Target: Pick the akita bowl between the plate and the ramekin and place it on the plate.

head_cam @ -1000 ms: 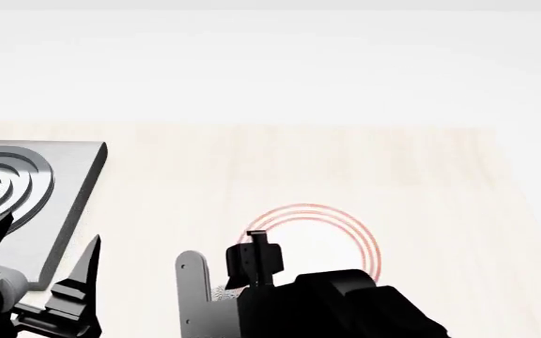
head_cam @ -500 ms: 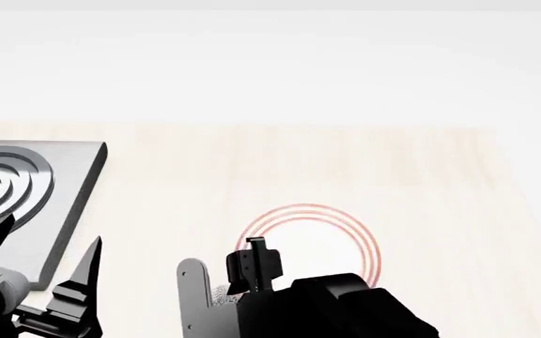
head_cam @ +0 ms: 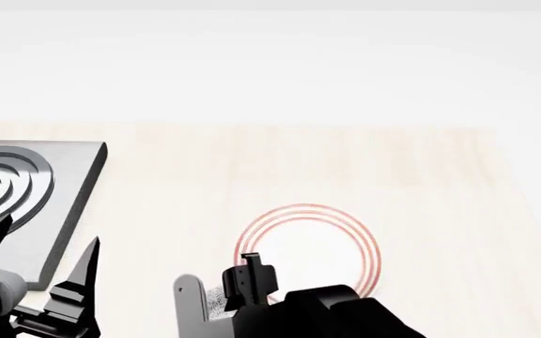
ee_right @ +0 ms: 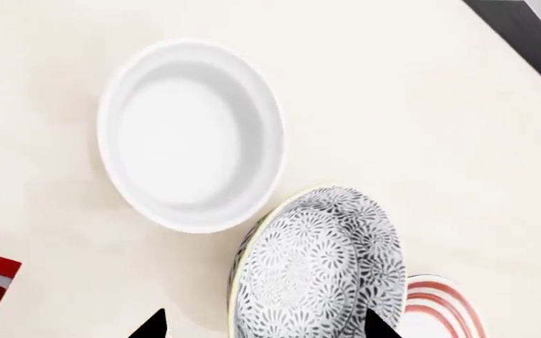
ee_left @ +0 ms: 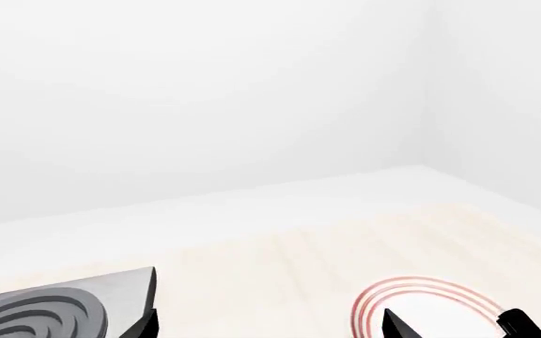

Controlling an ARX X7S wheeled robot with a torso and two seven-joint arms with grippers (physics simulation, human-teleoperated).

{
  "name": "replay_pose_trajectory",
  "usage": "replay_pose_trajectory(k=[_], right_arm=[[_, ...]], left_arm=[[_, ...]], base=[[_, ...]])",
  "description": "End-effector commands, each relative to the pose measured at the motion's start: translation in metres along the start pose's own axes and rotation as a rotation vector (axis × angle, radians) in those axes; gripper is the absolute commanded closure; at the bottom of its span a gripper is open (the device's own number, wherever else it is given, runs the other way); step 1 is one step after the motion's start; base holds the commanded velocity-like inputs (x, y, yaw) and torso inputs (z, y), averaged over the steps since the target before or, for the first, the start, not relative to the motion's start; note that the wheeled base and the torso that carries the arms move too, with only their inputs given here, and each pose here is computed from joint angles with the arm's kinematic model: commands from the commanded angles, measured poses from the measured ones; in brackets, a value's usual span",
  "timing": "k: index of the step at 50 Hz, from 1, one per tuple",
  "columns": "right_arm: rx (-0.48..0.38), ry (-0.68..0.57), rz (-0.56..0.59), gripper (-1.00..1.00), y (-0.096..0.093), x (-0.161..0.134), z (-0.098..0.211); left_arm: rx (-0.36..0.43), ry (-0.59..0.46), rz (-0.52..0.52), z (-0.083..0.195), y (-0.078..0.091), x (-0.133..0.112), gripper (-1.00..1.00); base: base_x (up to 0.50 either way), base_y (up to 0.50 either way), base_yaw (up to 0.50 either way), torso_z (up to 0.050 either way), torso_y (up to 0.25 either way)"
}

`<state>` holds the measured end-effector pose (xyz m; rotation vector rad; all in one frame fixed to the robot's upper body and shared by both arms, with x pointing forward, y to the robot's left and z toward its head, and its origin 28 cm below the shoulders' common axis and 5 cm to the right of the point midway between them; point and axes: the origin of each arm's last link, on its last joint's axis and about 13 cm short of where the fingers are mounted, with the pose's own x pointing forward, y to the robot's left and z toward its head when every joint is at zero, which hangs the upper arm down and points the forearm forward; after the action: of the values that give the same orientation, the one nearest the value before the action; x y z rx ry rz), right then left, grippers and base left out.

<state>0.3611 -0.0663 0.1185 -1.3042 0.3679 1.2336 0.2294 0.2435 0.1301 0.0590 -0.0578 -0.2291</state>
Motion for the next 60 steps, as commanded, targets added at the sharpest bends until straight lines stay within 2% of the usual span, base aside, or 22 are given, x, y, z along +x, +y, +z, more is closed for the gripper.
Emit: replay_pose_trajectory(k=[1, 23, 24, 44, 60], right_arm=[[-0.007, 0.041, 0.013, -1.00, 0.003, 0.007, -0.007], [-0.014, 0.046, -0.022, -1.00, 0.002, 0.014, -0.006], [-0.015, 0.046, -0.029, 1.00, 0.002, 0.015, -0.006], [-0.030, 0.039, -0.050, 1.00, 0.001, 0.017, -0.006], [-0.077, 0.051, -0.119, 1.00, -0.010, -0.019, 0.008]], left_arm=[[0.001, 0.001, -0.001, -0.001, 0.000, 0.000, -1.00], [0.001, 0.002, -0.004, -0.001, 0.000, 0.000, -1.00], [0.001, 0.002, -0.003, -0.001, 0.000, 0.000, -1.00], [-0.003, 0.000, -0.004, -0.001, 0.000, -0.001, -1.00], [-0.004, -0.002, -0.007, 0.001, -0.001, -0.003, -1.00]], base=[[0.00, 0.00, 0.00, 0.000, 0.000], [0.00, 0.00, 0.00, 0.000, 0.000], [0.00, 0.00, 0.00, 0.000, 0.000], [0.00, 0.00, 0.00, 0.000, 0.000], [0.00, 0.00, 0.00, 0.000, 0.000]])
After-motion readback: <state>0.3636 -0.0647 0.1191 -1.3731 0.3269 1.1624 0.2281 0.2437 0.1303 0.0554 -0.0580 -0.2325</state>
